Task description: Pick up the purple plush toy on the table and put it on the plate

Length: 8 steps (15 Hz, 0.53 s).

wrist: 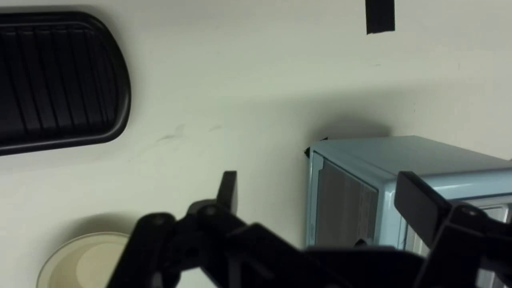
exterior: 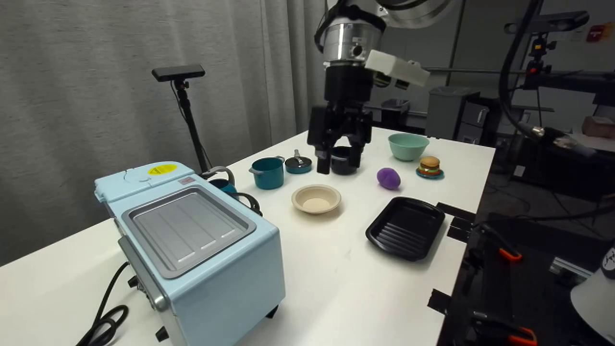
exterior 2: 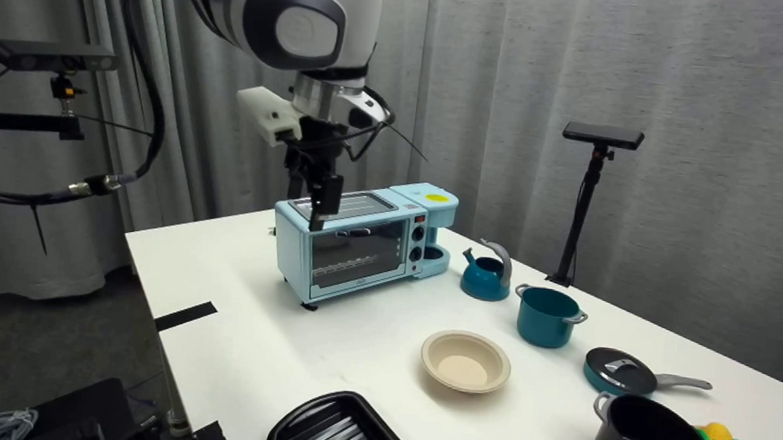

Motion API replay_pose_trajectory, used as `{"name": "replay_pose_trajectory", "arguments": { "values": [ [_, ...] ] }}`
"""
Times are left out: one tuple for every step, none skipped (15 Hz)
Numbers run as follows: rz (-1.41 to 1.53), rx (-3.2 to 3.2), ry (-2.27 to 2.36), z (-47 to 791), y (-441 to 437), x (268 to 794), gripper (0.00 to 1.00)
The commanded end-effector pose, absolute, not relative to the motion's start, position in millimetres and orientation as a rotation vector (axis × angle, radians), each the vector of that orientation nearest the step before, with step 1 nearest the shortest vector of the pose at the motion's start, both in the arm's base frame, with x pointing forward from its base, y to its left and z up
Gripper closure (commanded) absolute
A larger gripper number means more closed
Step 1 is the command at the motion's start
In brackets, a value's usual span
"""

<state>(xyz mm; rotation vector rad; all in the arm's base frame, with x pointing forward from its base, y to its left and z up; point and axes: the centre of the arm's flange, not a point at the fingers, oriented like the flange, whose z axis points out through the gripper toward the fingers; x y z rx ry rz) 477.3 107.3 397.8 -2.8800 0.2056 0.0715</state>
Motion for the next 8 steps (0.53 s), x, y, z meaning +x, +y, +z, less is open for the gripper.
{"name": "replay_pose_trajectory", "arguments": {
  "values": [
    [-0.010, -2.913, 0.249, 377, 77, 542, 0.00],
    [-0.035, -2.922, 0.268, 371, 68, 554, 0.00],
    [-0.058, -2.930, 0.287, 362, 58, 567, 0.00],
    [-0.079, -2.936, 0.300, 355, 50, 578, 0.00],
    [-0.101, -2.943, 0.311, 347, 41, 590, 0.00],
    [-0.119, -2.947, 0.326, 340, 35, 600, 0.00],
    [-0.132, -2.950, 0.341, 331, 28, 612, 0.00],
    [-0.143, -2.954, 0.357, 324, 22, 620, 0.00]
  ]
}}
